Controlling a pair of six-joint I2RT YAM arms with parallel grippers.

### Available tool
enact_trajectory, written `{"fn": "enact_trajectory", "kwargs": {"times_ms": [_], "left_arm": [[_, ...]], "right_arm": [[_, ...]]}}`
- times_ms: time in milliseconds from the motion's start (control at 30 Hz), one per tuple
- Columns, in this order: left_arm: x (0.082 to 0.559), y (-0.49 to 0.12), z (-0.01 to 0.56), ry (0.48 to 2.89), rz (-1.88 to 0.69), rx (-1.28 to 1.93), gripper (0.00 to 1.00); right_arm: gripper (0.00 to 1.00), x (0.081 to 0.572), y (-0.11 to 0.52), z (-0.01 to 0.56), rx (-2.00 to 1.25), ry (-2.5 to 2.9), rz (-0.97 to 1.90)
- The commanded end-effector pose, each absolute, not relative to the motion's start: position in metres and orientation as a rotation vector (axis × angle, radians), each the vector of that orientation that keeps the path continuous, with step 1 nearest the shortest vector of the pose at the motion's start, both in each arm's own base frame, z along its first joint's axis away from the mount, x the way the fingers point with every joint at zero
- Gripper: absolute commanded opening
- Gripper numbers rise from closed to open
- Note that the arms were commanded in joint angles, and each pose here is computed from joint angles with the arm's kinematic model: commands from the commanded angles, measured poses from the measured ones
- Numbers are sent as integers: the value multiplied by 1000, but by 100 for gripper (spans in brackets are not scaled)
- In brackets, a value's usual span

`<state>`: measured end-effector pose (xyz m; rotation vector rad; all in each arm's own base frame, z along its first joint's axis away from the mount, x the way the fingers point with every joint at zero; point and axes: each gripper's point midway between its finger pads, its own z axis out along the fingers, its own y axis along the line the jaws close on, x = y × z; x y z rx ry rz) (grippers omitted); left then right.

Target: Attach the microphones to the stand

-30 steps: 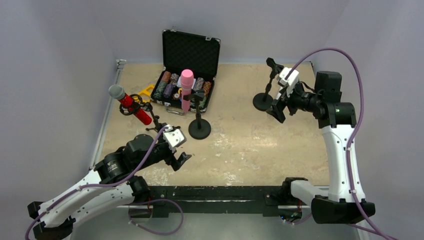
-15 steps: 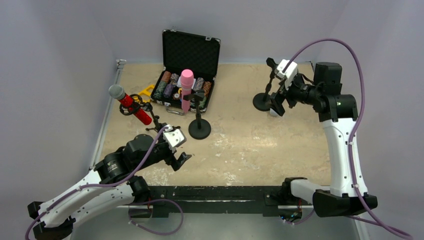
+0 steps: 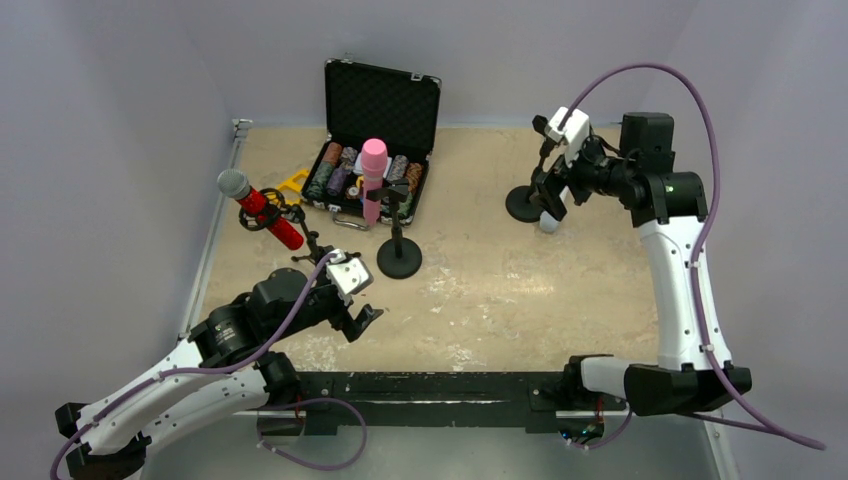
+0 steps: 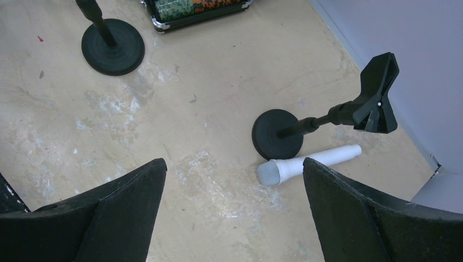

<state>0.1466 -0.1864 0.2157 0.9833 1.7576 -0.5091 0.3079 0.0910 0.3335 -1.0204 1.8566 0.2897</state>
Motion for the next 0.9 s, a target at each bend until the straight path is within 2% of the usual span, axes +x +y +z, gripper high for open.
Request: {"fn": "enact_trajectory", "kwargs": {"times_ms": [0,867], "left_arm": [[150,-189,217,1727,-501,997,99],[150,-190,217,1723,-502,997,99]], "right_arm": [[99,320,88,354,-978,1825,236],[99,343,85,357,-961,1841,202]]}}
